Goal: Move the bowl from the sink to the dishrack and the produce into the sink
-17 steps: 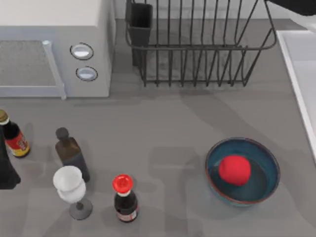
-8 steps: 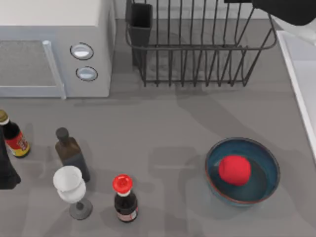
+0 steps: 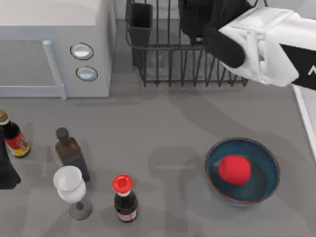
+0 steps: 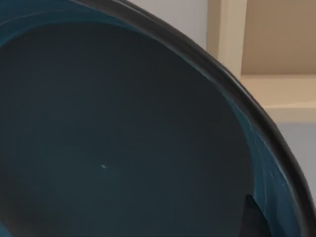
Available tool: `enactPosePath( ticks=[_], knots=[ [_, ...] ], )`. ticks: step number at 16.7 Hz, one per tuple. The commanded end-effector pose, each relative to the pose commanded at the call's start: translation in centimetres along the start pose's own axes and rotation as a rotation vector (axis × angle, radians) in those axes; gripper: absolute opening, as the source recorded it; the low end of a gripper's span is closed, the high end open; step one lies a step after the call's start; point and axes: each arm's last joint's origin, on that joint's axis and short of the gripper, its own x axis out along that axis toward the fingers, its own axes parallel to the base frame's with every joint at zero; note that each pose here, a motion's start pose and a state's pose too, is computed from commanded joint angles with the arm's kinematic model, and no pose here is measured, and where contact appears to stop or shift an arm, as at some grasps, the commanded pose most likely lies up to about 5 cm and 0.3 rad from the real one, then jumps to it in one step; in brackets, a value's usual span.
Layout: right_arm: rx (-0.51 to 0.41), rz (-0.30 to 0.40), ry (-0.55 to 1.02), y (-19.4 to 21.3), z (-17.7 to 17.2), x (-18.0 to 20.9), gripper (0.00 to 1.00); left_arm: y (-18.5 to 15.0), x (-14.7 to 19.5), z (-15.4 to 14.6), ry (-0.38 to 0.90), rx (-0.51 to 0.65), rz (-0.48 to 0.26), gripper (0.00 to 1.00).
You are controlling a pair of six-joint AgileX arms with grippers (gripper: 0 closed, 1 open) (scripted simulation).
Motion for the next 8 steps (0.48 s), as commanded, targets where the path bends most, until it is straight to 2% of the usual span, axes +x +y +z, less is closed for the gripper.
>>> enactPosePath(
  ticks=[5,8],
  knots=[
    [0.004,0.000,-0.006,-1.2,-7.4,2.8,0.00,0.0,0.0,0.0,0.000,0.000,0.000,1.00],
    [-0.001,-0.001,-0.001,-1.8,-9.2,3.3,0.00,0.0,0.0,0.0,0.000,0.000,0.000,1.00]
  ],
)
